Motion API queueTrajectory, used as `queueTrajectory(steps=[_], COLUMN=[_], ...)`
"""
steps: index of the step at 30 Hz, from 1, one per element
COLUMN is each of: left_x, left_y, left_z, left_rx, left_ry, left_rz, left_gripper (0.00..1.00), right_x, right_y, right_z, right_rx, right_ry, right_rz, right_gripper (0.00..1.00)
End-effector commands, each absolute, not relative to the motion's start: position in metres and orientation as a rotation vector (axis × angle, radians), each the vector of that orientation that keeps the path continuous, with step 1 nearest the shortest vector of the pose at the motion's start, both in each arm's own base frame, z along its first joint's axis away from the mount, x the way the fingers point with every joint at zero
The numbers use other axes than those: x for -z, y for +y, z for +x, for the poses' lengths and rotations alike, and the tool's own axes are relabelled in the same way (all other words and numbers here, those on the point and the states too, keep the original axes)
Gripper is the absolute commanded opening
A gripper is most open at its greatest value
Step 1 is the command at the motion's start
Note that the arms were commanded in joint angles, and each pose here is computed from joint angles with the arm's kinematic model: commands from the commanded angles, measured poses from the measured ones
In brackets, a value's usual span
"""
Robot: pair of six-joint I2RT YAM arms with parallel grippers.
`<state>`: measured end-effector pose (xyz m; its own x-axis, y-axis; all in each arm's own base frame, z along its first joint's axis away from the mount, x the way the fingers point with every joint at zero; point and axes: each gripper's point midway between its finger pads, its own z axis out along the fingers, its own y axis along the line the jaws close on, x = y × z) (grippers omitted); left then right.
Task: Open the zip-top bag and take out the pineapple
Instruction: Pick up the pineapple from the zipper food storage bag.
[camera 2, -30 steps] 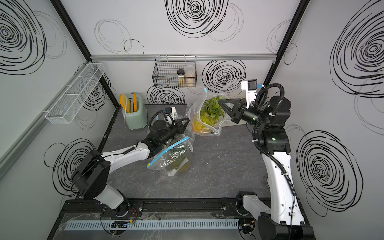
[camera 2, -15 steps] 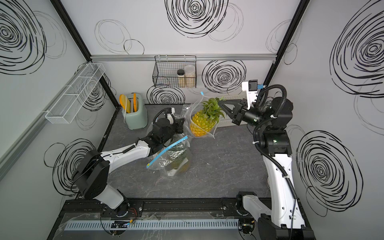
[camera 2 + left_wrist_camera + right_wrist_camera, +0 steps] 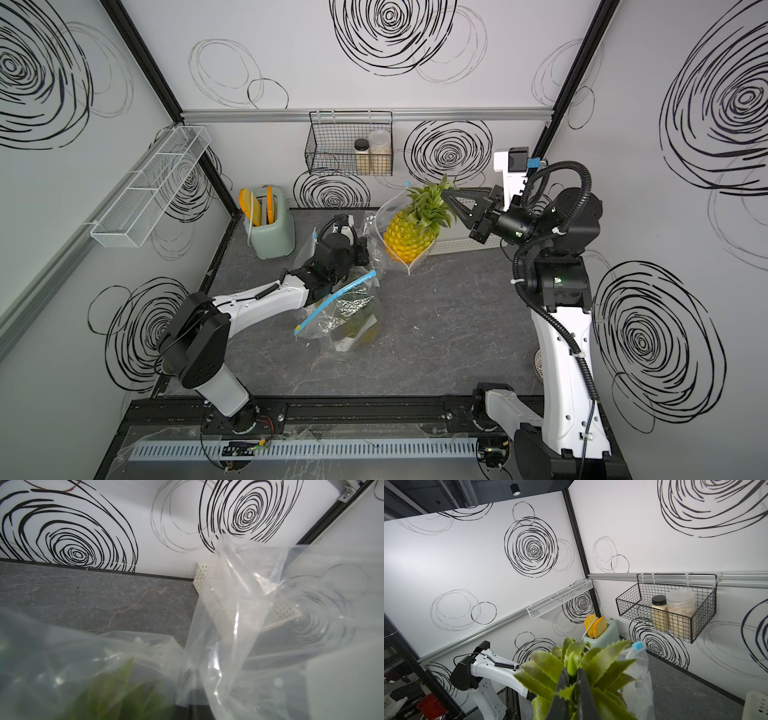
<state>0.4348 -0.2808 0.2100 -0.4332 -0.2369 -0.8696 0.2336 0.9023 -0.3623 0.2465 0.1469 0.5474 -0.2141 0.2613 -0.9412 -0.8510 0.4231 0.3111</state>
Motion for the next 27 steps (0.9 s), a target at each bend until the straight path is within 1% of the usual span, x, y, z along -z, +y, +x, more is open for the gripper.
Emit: queueTrajectory(steps=[1, 6, 9, 16, 22, 27], left_x=[-0.187, -0.198, -0.187, -0.137, -0.128, -0.124], left_y=[-0.279, -0.306, -0.317, -0.328, -0.329, -0.325], left_z=[0.431, 0.409, 0.401, 0.403, 0.408, 0.409], left_rx=[0.372, 0.299, 0.27, 0.226, 0.253, 0.199], left_ry=[2.023, 2.002, 2.025, 2.13, 2.153, 2.169], left_rz=[0.045, 0.173, 0.218, 0.265, 0.246, 0.279], left_gripper=[0.0, 0.0, 0.0, 0.0, 0.0, 0.0], right_x=[-0.587, -0.592, -0.597, -0.617, -0.618, -0.617], right_y=[0.145, 0.141, 0.141, 0.141, 0.138, 0.134], right_z=[0.23, 0.242, 0.246, 0.244, 0.247, 0.253], right_rx=[-1.064, -1.037, -1.037, -1.023, -1.012, -0.994], right_ry=[1.302, 1.289, 1.277, 1.243, 1.251, 1.254], right_rz=[-0.614, -0.593, -0.596, -0.621, -0.619, -0.605], right_gripper=[0.0, 0.0, 0.0, 0.0, 0.0, 0.0])
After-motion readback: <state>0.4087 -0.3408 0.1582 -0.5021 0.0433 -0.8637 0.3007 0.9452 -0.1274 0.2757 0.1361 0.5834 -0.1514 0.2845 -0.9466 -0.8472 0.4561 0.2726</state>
